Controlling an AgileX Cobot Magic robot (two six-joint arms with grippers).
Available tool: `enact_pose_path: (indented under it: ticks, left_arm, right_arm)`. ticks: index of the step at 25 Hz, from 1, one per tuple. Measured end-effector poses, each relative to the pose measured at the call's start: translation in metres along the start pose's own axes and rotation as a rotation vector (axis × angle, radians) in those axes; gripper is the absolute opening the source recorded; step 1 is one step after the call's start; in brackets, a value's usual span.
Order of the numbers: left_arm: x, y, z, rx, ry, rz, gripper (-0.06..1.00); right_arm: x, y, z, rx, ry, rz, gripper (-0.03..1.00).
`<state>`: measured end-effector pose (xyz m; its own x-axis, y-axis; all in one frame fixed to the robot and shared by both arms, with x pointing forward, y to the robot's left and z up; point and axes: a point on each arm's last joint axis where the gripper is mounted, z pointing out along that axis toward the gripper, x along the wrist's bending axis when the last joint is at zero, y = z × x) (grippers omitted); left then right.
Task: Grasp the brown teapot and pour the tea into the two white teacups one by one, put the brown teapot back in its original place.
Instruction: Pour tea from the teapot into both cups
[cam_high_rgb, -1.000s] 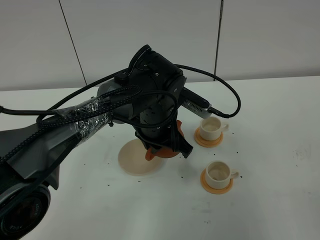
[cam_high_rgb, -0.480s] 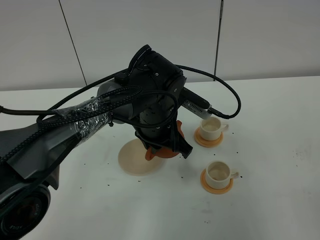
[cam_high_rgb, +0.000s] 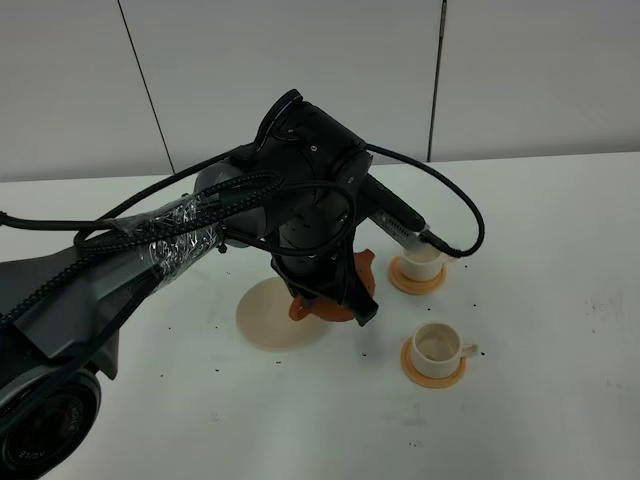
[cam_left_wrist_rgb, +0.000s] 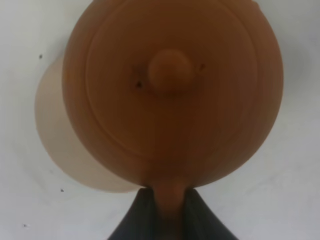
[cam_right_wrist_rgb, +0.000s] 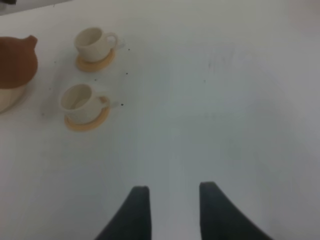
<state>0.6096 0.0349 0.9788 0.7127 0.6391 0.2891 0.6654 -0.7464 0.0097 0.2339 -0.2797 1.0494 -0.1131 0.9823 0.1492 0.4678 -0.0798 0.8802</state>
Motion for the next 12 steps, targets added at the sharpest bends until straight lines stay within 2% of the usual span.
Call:
enact_pose_path:
  ticks: [4,12]
  left_arm:
    - [0.0000,0.0000,0.0000,0.000,0.000,0.039,0.17]
    - [-0.0008,0.0001,0.0000,-0.001,-0.009,0.039,0.17]
  right_arm:
    - [0.0000,0.0000,0.0000,0.000,0.000,0.000,0.24]
    - [0.0000,0.0000,0.0000,0.000,0.000,0.001,0.24]
